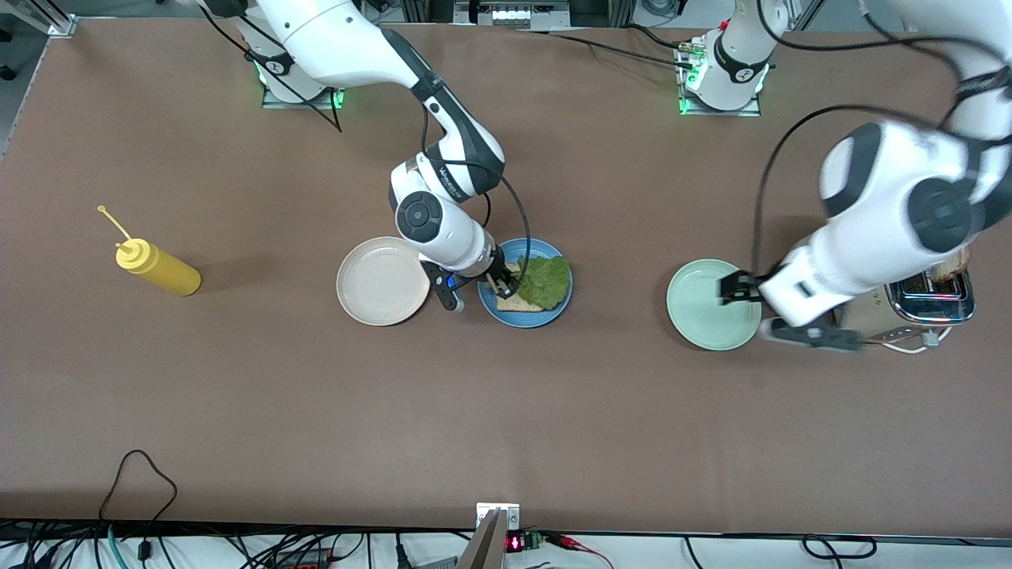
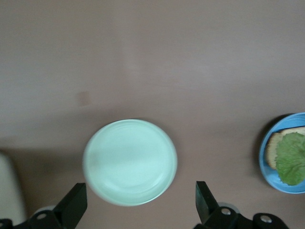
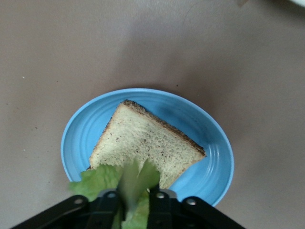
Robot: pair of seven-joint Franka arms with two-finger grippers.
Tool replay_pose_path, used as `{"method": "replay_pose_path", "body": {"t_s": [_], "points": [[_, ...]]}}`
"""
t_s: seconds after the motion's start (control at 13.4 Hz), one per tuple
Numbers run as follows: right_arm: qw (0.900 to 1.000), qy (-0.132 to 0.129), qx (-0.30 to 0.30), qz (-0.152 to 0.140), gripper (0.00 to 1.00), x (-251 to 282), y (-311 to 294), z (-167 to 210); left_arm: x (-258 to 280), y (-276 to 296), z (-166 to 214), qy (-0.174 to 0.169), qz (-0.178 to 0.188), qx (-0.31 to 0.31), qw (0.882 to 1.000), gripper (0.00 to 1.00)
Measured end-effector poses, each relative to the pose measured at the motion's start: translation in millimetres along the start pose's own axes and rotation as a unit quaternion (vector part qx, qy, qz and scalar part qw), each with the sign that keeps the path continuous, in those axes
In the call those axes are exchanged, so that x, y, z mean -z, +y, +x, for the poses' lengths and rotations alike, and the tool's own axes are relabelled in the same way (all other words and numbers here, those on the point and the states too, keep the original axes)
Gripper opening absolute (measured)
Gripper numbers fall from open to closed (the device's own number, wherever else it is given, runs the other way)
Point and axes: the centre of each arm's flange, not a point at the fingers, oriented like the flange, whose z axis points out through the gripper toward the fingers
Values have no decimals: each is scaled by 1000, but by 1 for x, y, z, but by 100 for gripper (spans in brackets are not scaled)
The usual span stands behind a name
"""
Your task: Make sandwich in blue plate with both arms
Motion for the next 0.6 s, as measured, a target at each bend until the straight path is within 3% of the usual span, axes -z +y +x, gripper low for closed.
{"method": "replay_pose_path", "body": {"t_s": [0.22,0.45,0.52,0.6], "points": [[1000,21,23,-1,62,1,-2,2,70,-53,-16,36,29,47,998,100],[997,54,57,-4,94,11,-7,12,127,-88,-58,26,33,86,995,100],[995,63,80,-16,100,22,-9,21,140,-90,-71,20,23,92,995,100],[992,67,100,-26,100,39,-12,30,149,-89,-80,20,18,95,995,100]]}}
